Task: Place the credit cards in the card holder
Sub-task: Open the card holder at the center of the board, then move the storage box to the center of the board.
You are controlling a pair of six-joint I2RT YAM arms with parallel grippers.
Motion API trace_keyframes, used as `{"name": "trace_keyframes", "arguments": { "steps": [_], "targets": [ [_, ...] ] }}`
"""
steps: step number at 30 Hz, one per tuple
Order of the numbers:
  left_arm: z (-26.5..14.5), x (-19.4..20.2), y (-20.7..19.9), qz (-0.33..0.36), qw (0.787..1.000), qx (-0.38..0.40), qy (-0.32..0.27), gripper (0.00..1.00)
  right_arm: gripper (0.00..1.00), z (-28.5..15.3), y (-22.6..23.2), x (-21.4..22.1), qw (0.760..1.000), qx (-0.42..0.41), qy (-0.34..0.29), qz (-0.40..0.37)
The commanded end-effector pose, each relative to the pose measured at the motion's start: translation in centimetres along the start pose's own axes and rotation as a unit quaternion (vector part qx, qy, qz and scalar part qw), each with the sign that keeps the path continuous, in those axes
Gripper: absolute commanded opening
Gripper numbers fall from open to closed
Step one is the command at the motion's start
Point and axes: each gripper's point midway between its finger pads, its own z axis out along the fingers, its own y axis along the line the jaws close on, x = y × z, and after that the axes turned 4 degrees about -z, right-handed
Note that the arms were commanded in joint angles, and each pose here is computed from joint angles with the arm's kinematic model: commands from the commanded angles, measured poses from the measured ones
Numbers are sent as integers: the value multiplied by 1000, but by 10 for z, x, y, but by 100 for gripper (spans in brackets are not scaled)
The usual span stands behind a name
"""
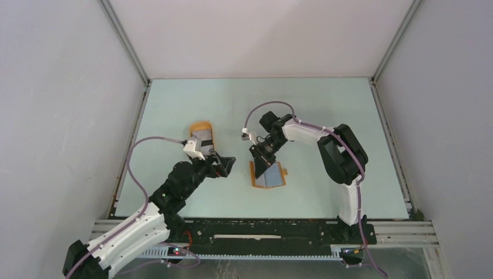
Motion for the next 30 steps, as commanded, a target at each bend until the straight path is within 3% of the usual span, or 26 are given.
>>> {"name": "trace_keyframes", "arguments": {
  "steps": [1, 7, 13, 18, 26, 30],
  "targets": [
    [1, -16, 40, 4, 996, -82, -17, 100, 22, -16, 6, -17, 999, 21, -20, -40],
    [18, -36, 52, -93, 990, -94, -54, 99, 23, -24, 5, -21, 997, 43, -25, -59],
    [30, -46, 80, -98, 979, -173, -52, 98, 24, -28, 6, -22, 996, 54, -27, -72],
    [37, -53, 106, -55, 967, -247, -19, 93, 26, -32, 6, -24, 995, 63, -29, -78],
    [58, -59, 114, 42, 967, -247, 34, 84, 26, -39, 3, -26, 994, 69, -37, -75],
    [71, -56, 126, 59, 963, -255, 66, 74, 26, -43, 5, -26, 994, 70, -40, -78]
  ]
}}
